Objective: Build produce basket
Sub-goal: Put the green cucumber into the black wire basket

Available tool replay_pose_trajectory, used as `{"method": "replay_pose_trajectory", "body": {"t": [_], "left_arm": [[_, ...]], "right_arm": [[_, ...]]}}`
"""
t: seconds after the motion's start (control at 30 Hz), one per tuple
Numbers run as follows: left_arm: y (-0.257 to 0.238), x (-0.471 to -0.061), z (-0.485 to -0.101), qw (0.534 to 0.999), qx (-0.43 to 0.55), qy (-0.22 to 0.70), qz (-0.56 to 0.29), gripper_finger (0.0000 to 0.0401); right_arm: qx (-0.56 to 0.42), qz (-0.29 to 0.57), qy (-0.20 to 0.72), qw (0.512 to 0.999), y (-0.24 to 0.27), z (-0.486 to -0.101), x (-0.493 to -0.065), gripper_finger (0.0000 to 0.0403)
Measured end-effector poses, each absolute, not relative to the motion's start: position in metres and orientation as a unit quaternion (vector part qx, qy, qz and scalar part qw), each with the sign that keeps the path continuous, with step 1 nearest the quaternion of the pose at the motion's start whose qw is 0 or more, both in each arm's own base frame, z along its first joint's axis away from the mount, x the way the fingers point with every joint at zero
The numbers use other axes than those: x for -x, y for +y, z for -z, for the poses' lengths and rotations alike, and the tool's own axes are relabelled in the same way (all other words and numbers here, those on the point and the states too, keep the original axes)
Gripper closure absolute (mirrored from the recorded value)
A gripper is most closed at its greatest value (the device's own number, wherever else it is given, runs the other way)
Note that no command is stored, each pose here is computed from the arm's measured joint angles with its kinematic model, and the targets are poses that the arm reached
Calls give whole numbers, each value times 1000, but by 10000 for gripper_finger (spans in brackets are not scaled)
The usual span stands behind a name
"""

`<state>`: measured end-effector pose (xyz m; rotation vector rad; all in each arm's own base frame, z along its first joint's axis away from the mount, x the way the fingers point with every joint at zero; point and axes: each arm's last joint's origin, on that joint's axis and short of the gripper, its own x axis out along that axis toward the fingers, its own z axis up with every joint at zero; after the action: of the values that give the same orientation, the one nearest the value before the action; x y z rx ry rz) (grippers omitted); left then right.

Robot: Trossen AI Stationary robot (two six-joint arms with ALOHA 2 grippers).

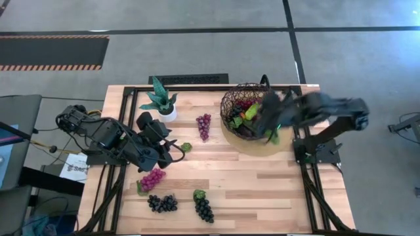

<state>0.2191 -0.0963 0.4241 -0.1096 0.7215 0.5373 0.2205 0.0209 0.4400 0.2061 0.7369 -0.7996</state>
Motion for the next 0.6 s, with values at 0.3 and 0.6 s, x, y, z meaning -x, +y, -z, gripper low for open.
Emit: {"method": "replay_pose_trajectory", "body": {"t": [0.3,0.6], "left_arm": [[-95,-216,-422,893,31,365,-261,230],[-95,-216,-422,894,13,367,-257,230]], "right_arm": [[-162,444,311,824,-27,-459,-183,361],[-204,416,377,802,-58,-421,-212,361]]}}
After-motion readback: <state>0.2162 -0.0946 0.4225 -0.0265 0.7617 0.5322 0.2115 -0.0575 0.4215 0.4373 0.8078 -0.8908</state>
